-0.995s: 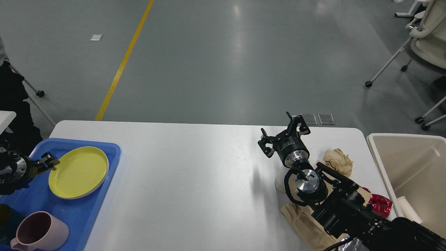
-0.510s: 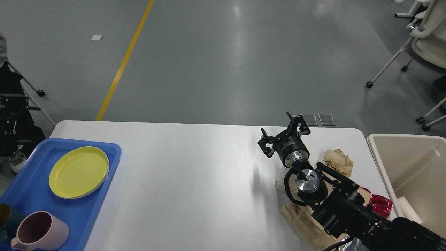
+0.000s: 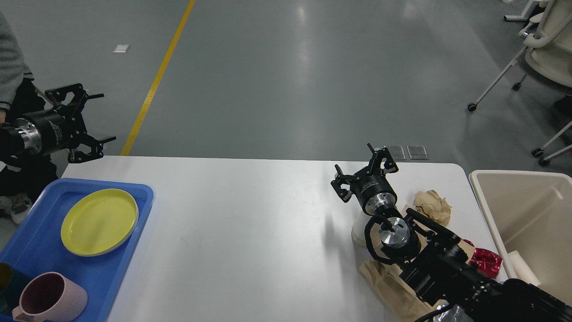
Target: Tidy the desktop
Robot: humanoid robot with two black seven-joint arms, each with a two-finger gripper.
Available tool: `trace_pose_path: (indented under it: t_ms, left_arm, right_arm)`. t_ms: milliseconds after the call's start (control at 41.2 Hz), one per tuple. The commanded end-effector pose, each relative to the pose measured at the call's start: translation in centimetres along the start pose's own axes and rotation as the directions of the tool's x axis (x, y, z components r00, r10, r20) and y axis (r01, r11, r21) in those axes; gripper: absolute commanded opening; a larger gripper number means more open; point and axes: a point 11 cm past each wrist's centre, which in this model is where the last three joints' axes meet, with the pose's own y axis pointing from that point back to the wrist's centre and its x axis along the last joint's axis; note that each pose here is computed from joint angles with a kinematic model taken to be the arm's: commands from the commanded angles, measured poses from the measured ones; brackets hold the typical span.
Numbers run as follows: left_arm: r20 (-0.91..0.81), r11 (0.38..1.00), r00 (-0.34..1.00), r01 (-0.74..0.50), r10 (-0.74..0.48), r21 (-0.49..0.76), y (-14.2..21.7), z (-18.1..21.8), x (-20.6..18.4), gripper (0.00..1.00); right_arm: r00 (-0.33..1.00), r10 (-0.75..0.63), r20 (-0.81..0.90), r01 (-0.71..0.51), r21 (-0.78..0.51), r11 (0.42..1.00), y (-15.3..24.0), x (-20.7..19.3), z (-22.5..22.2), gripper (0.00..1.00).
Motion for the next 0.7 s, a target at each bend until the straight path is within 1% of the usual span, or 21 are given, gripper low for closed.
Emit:
trace_pose_path:
  t_ms: [0,97,170,243,316,437,680]
  left_arm:
    - [-0.067,0.997,0.998,0.012,-0.017,-0.073,-1.9,-0.1,-1.3,0.99]
    - [-0.120,0.991,0.991,0.037,-0.053,-0.133,-3.2,0.4,-3.0,0.99]
    - [-0.188,0.975,0.979,0.030,-0.073,-0.221,-4.0,1.4,-3.9,0.99]
    - [-0.271,0.952,0.959,-0.009,-0.079,-0.307,-4.7,2.3,-4.6,0.99]
    - [-0.345,0.931,0.934,-0.043,-0.091,-0.363,-5.7,2.5,-5.5,0.99]
    - [-0.398,0.912,0.912,-0.075,-0.101,-0.404,-6.5,2.3,-6.1,0.99]
    - [-0.413,0.912,0.904,-0.072,-0.111,-0.404,-6.7,1.6,-6.1,0.99]
  right_arm:
    - [1.000,0.001,0.000,-0.001,0.000,1.000,0.0,0.0,0.0,1.00]
    - [1.000,0.001,0.000,-0.001,0.000,1.000,0.0,0.0,0.0,1.00]
    - [1.000,0.001,0.000,-0.001,0.000,1.000,0.0,0.0,0.0,1.00]
    - [1.000,0.000,0.000,0.000,0.000,1.000,0.0,0.0,0.0,1.00]
    - [1.000,0.000,0.000,0.000,0.000,1.000,0.0,0.0,0.0,1.00]
    - [1.000,0.000,0.000,0.000,0.000,1.000,0.0,0.0,0.0,1.00]
    - [1.000,-0.002,0.001,0.002,0.000,1.000,0.0,-0.1,0.0,1.00]
